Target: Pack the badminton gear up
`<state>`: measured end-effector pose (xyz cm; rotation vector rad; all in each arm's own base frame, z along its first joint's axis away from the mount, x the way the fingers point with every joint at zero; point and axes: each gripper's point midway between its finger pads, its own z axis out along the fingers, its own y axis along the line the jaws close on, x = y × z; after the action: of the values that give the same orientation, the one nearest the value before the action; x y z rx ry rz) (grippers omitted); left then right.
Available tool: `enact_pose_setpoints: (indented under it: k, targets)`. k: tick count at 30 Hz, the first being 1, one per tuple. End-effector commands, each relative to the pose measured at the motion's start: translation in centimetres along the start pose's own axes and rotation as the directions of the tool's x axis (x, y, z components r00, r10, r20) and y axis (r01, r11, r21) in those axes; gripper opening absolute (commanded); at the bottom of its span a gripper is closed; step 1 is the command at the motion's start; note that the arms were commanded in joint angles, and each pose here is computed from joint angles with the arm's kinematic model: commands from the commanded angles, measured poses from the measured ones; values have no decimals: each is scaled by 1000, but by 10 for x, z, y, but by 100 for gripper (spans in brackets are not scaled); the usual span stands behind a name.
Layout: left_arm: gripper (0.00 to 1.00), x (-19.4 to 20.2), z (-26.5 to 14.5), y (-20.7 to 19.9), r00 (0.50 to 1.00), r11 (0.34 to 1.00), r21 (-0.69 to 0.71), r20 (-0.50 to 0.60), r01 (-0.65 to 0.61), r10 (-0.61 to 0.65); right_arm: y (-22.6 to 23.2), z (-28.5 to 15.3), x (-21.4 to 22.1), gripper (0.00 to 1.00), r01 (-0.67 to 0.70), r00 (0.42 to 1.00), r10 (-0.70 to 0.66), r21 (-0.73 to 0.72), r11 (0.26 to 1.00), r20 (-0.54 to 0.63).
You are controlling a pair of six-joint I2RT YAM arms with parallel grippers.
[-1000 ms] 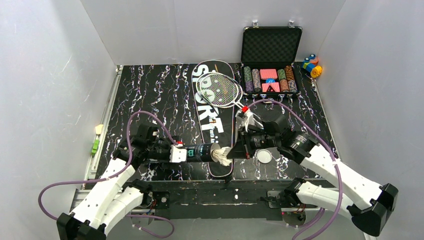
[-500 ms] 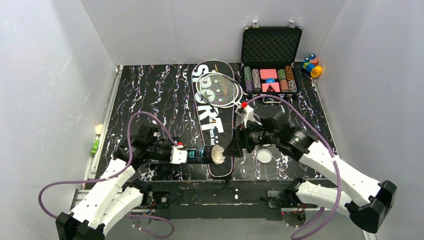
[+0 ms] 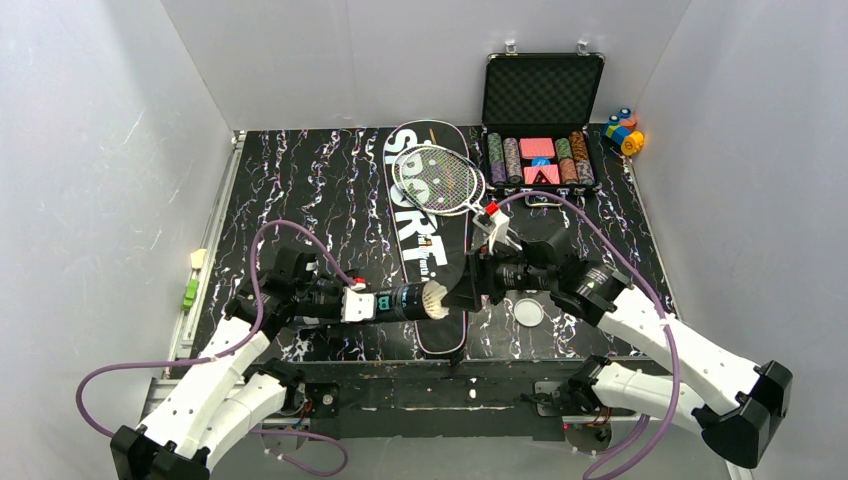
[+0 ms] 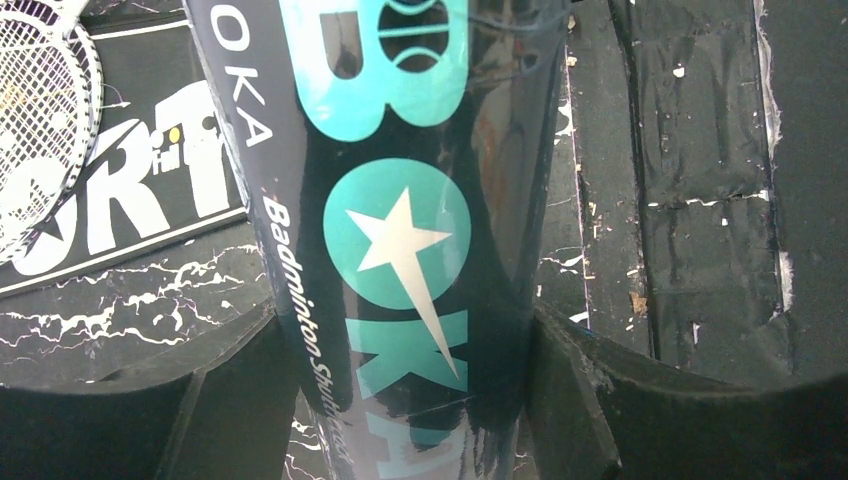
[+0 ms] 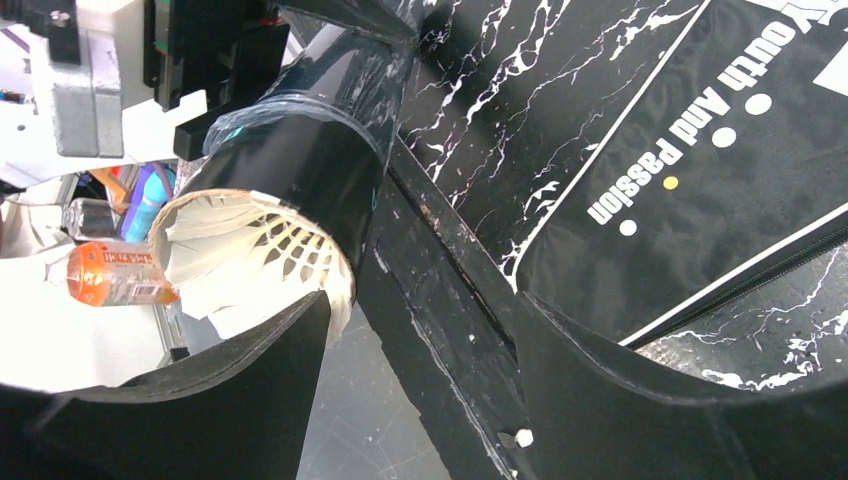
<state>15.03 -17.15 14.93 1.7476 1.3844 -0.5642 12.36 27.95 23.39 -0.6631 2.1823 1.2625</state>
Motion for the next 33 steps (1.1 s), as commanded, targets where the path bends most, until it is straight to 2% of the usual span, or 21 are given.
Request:
enact_pose_setpoints:
  k: [1,9,13,15,21,24,27,30,33]
  targets:
    - [19,-28,-7,15,996,999,-44,78,-28,31,5,9,-19,75,11,996,-10,-14,1000,83]
    - [19,-37,-8,20,994,998,-56,109,6,0,4,36,-18,75,27,997,-28,16,1000,70]
    - [18,-38,-8,21,994,998,-60,112,16,-9,6,44,-23,82,21,997,-23,31,999,77]
    - [18,-36,-7,20,994,998,-61,107,20,-13,6,36,-35,83,27,992,-35,66,997,120]
    - [18,-18,-2,13,997,997,-65,66,38,-34,-4,-26,-62,86,22,963,-88,249,968,255]
    - [16,-10,0,10,998,996,-71,48,45,-42,-38,-50,-54,87,-60,956,-58,388,920,286]
    - [16,-7,1,9,998,996,-78,44,47,-44,-90,-63,-31,87,-148,964,-2,542,827,267]
    - [16,-6,2,10,997,995,-84,48,63,-59,-140,-64,-1,87,-171,981,59,696,698,182]
    - [16,-7,3,9,996,994,-85,59,72,-67,-173,-58,16,84,-121,993,74,795,595,96]
